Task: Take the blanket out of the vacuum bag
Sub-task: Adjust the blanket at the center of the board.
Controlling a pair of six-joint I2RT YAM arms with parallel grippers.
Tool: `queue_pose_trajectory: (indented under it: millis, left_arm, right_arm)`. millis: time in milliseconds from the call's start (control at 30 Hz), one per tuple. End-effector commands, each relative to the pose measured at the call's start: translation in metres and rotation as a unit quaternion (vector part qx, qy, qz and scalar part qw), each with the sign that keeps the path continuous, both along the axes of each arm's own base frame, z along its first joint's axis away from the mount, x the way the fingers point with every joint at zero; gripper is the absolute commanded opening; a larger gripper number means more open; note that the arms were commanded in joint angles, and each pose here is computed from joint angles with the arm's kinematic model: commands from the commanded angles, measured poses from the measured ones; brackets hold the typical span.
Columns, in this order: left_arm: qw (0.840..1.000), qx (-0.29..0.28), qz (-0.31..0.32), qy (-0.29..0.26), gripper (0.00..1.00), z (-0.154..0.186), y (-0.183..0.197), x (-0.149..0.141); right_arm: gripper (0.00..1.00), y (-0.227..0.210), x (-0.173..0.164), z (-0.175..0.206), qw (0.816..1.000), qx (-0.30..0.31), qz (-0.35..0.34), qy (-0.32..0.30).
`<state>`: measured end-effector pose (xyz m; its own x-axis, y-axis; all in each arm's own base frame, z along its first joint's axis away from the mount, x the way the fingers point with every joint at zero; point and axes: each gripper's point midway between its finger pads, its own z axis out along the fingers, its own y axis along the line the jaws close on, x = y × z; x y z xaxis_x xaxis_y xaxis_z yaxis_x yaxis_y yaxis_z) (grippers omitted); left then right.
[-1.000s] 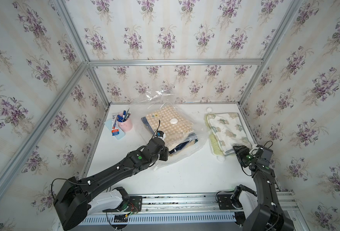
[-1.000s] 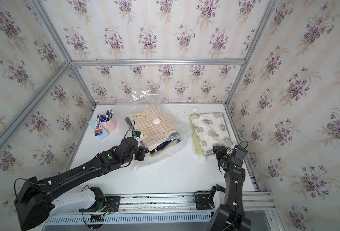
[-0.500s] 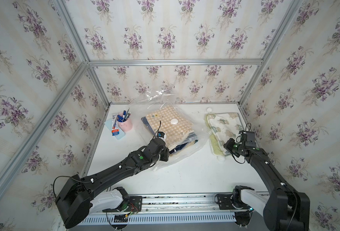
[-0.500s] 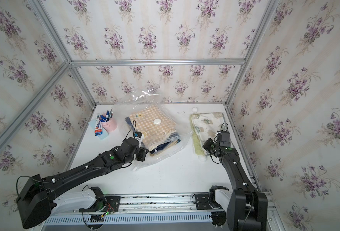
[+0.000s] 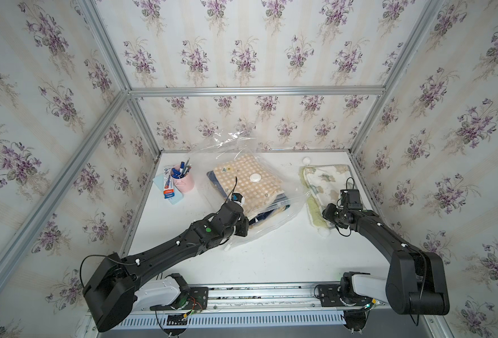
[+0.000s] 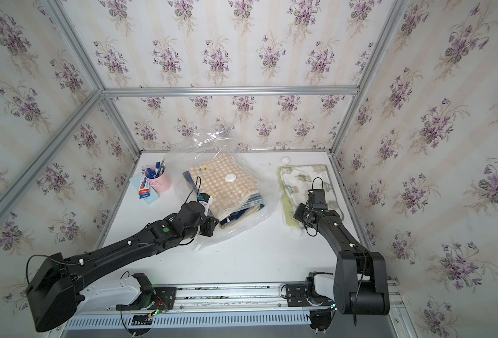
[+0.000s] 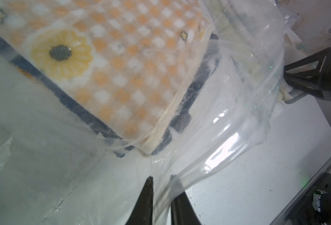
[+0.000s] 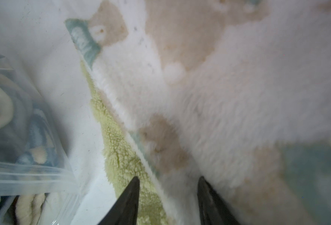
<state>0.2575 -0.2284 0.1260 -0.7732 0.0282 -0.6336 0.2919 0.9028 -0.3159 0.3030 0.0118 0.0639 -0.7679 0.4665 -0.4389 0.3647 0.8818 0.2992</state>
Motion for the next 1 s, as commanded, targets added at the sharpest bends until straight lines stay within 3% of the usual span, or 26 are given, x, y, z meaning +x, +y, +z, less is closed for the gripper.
queue_pose_trajectory:
  millis: [0, 300, 733, 967]
  left_arm:
    - [1.000, -0.008, 0.001, -0.011, 0.20, 0.005, -0.004, 0.005]
    - [1.000, -0.006, 0.004, -0.011, 0.19, 0.004, -0.001, 0.004]
    - [1.000, -0.001, 0.009, -0.008, 0.19, -0.001, 0.003, 0.002]
    - [1.000, -0.002, 0.009, -0.011, 0.18, 0.001, 0.003, 0.002]
  right_arm:
    - [0.52, -0.002, 0.004, 0.003, 1.000, -0.013, 0.002, -0.014]
    - [0.51, 0.008, -0.001, -0.020, 0.999, -0.027, 0.014, 0.020]
    - [0.00, 0.001, 0.004, -0.019, 0.999, -0.041, 0.002, 0.010]
    - [0.00, 0.006, 0.006, 0.005, 0.999, -0.026, 0.004, -0.034]
